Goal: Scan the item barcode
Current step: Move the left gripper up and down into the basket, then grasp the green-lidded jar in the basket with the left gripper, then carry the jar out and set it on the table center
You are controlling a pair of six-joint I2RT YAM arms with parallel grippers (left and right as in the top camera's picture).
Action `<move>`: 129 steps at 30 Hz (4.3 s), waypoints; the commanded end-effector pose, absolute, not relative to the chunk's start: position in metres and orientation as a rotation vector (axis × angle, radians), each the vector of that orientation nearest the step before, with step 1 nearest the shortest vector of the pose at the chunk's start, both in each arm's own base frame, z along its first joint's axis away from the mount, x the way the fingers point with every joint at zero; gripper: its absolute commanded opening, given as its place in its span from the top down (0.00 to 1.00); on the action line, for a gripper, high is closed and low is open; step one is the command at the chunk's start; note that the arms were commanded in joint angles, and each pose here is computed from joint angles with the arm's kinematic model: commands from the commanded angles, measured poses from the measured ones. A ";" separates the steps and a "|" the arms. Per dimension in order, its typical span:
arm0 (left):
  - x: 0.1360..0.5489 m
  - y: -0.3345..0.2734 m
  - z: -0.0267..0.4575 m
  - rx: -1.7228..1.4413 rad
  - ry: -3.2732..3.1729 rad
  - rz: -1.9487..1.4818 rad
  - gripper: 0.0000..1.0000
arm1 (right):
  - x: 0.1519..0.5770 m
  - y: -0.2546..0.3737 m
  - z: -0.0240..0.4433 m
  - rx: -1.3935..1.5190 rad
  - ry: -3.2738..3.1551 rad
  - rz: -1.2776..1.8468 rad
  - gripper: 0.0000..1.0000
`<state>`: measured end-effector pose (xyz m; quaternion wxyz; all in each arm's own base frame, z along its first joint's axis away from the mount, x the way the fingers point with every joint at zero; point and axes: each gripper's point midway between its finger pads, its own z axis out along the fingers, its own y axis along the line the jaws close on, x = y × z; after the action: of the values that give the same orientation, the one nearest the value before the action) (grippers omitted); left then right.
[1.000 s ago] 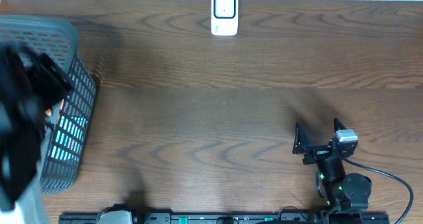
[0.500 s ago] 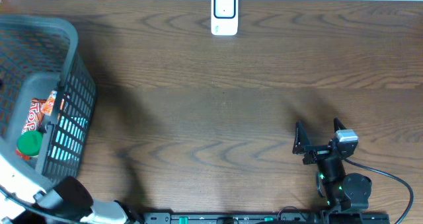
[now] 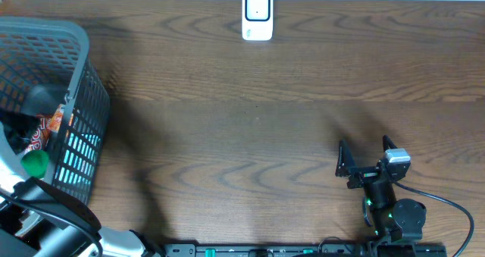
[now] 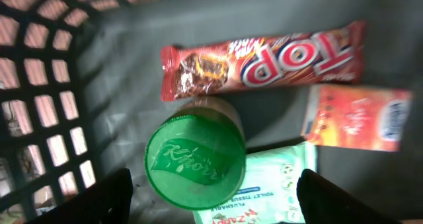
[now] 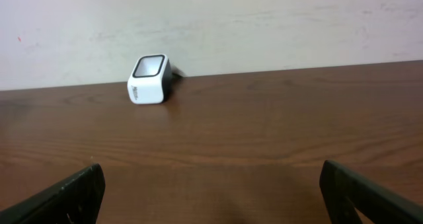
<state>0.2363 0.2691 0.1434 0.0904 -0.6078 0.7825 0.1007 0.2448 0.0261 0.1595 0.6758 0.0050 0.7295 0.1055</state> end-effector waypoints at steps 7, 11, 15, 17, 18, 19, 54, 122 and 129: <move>0.217 0.266 0.112 -1.912 2.320 0.275 0.20 | 0.245 0.026 0.159 0.020 1.640 0.244 0.01; 0.207 0.270 0.103 -1.953 2.302 0.276 0.20 | 0.245 0.026 0.159 0.020 1.640 0.244 0.01; 0.206 0.267 0.094 -1.964 2.302 0.240 0.20 | 0.245 0.026 0.159 0.020 1.640 0.244 0.01; 0.205 0.265 0.088 -1.965 2.307 0.237 0.19 | 0.245 0.026 0.159 0.020 1.640 0.244 0.01; 0.205 0.264 0.085 -1.966 2.308 0.236 0.19 | 0.245 0.026 0.159 0.020 1.640 0.244 0.01; 0.204 0.263 0.082 -1.967 2.310 0.236 0.19 | 0.245 0.026 0.159 0.020 1.640 0.244 0.01; 0.203 0.259 0.037 -1.952 2.296 0.219 0.19 | 0.245 0.026 0.159 0.020 1.640 0.244 0.01; 0.344 -0.081 0.206 -1.707 2.122 -0.455 0.47 | 0.245 0.026 0.159 0.020 1.640 0.244 0.01; 0.334 -0.141 0.120 -1.926 2.208 -0.229 0.51 | 0.245 0.026 0.159 0.020 1.640 0.244 0.01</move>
<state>0.3406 -0.1263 0.1420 0.1138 -0.5986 0.7859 -0.1049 0.2448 0.0261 0.1594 0.6757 0.0049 0.7296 0.1053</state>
